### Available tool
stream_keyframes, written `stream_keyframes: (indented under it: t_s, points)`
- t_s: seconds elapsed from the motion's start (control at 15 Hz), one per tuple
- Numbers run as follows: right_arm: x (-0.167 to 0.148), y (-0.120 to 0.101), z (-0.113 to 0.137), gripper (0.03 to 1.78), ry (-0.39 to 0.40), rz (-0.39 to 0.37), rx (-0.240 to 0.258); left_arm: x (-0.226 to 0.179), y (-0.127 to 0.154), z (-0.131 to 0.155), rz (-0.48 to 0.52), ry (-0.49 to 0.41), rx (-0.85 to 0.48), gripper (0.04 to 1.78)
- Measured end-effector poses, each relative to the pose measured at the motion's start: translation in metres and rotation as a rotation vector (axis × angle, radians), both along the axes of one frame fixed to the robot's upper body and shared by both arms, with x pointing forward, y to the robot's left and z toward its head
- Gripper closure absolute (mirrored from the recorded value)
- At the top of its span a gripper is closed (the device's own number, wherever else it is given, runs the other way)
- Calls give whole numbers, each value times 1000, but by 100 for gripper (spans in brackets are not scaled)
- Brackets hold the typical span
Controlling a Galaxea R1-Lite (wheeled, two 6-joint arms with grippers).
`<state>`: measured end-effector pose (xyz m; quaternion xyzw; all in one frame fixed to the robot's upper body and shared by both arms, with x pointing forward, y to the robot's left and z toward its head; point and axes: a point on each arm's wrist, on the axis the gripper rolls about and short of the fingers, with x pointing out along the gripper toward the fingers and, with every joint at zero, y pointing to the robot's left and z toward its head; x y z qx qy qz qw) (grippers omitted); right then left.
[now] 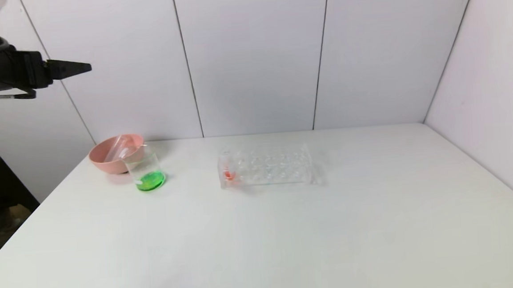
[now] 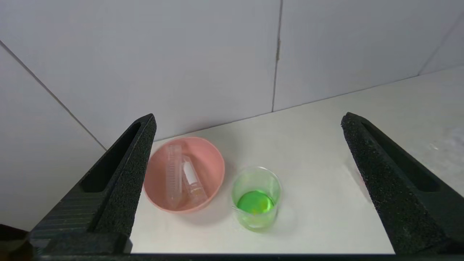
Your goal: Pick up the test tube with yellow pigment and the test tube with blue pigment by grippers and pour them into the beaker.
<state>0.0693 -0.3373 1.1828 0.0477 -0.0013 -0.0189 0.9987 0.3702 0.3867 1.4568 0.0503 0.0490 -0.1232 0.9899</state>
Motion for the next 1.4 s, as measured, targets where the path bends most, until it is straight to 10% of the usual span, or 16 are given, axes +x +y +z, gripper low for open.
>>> stream_keyframes:
  t_s: [0.33,1.0,1.4]
  points:
    - [0,0,0,10,0,0,0,-143,-36,11,-58,-99,-32,4]
    - [0,0,0,10,0,-1,0,-337,-73,-71,-289,-71,-180,4]
    - [0,0,0,10,0,0,1,-353,-61,-120,-43,-144,-116,4]
